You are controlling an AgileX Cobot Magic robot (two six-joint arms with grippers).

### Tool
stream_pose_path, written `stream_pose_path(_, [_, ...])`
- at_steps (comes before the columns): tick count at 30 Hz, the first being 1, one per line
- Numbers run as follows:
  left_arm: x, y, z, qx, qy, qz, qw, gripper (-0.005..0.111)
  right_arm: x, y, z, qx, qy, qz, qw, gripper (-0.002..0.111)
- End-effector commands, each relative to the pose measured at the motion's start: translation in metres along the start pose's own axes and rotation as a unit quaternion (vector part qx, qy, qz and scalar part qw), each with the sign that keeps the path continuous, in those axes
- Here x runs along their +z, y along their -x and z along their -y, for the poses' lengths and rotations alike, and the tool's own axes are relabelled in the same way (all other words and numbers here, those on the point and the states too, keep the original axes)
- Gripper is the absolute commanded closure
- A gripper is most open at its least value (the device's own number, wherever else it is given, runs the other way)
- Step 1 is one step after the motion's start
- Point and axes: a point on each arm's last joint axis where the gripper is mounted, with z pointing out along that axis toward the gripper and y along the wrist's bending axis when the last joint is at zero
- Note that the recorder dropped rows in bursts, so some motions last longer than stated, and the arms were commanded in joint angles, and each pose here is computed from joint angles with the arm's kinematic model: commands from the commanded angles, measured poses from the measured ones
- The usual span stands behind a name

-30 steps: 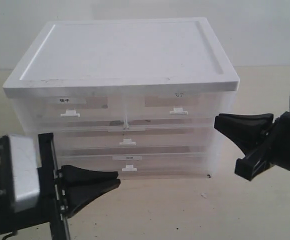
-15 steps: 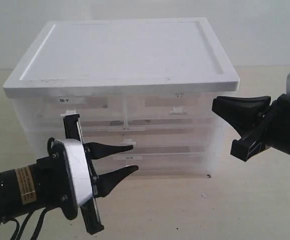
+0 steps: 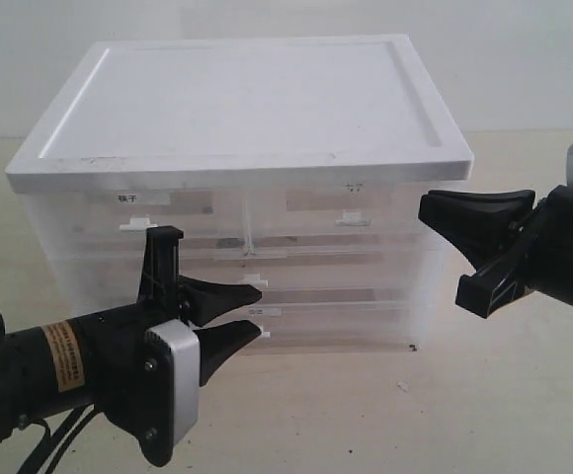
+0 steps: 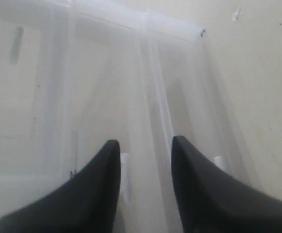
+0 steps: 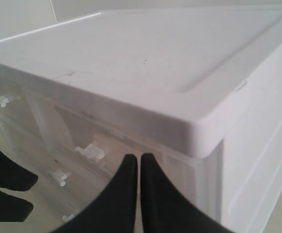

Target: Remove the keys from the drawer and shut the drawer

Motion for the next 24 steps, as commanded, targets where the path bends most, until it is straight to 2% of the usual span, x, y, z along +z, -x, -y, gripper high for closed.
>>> stream_pose_path(1, [0.001, -0.004, -0.005, 0.039, 0.026, -0.026, 0.999, 0.074, 0.001, 0.002, 0.000, -0.002, 0.003, 0.005, 1.000, 0.108])
stream_pose_path(6, [0.002, -0.006, -0.011, 0.028, 0.053, -0.040, 0.997, 0.074, 0.001, 0.002, 0.000, 0.000, 0.003, 0.005, 1.000, 0.108])
stream_pose_path(13, [0.015, -0.010, 0.001, 0.033, 0.010, -0.033, 0.999, 0.074, 0.001, 0.002, 0.000, 0.000, 0.003, 0.005, 1.000, 0.108])
stream_pose_path(20, [0.022, -0.014, 0.003, 0.075, 0.070, -0.031, 0.994, 0.074, 0.001, 0.002, 0.000, 0.001, 0.003, 0.005, 1.000, 0.108])
stream_pose_path(24, [0.024, -0.022, 0.007, 0.094, 0.068, -0.065, 0.991, 0.074, 0.001, 0.002, 0.000, 0.001, 0.003, 0.005, 1.000, 0.108])
